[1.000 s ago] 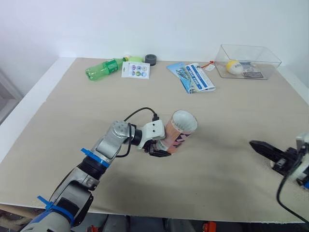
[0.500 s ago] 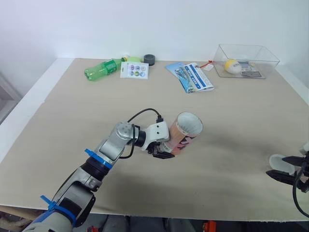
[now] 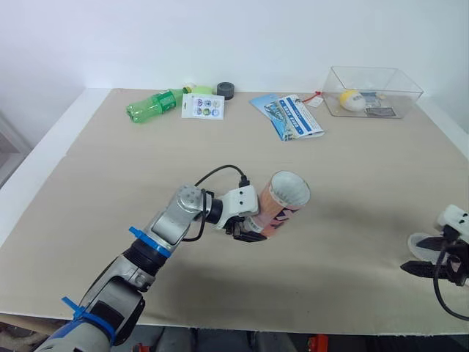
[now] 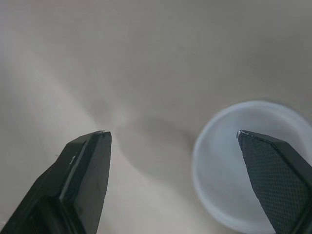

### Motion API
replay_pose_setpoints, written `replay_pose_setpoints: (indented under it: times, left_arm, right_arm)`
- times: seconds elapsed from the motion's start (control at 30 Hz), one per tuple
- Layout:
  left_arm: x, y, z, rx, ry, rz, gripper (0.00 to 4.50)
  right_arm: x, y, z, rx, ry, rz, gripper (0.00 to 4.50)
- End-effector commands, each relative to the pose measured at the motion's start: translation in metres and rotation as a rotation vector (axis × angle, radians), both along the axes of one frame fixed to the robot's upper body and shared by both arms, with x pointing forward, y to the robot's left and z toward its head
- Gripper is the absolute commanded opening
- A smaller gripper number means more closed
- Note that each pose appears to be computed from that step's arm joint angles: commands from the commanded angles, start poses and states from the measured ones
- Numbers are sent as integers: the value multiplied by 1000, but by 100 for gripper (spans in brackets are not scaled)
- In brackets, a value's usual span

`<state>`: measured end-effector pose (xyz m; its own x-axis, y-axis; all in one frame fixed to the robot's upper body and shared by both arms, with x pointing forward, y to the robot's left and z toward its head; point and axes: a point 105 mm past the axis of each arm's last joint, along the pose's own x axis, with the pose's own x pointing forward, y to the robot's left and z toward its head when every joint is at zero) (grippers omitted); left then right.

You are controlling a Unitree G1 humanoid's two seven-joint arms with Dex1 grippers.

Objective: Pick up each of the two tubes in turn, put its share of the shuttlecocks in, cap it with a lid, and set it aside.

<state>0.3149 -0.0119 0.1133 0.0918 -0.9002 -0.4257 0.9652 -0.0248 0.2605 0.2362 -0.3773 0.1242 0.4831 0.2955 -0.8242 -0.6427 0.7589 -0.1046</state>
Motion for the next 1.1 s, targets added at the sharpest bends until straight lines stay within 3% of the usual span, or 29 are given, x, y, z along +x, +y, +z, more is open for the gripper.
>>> replay_pose_setpoints:
  times: [0.03, 0.1, 0.23, 0.27, 0.3, 0.43, 0.47, 0.77, 0.97, 1.1]
  left_arm:
    - [-3, -5, 11, -23, -35, -18, 343]
    - [-3, -4, 11, -22, -36, -15, 343]
    - [-1, -2, 11, -14, -38, -10, 343]
    - [-1, -1, 11, -13, -39, -8, 343]
    - [-1, -1, 11, -12, -41, -7, 343]
    - [-1, -1, 10, -9, -41, -7, 343]
    - [-1, -1, 10, -9, -41, -7, 343]
    - [1, -2, 10, -9, -47, -15, 343]
    - [10, -5, 13, -92, -37, 36, 343]
    - [13, -7, 10, -115, -27, 46, 343]
  right_arm:
    - [1, -13, 8, -58, 24, -3, 444]
    - [2, -15, 8, -62, 33, -5, 420]
    - [4, -16, 8, -59, 42, 2, 296]
    - [4, -15, 8, -53, 44, 3, 246]
    - [5, -15, 8, -52, 44, 4, 227]
    - [5, -15, 7, -50, 51, 11, 32]
    - [5, -15, 6, -48, 53, 14, 7]
    - [21, 5, 26, -40, -67, 130, 7]
    - [49, 64, 99, -82, -325, 387, 7]
    - [48, 109, 138, -79, -416, 574, 7]
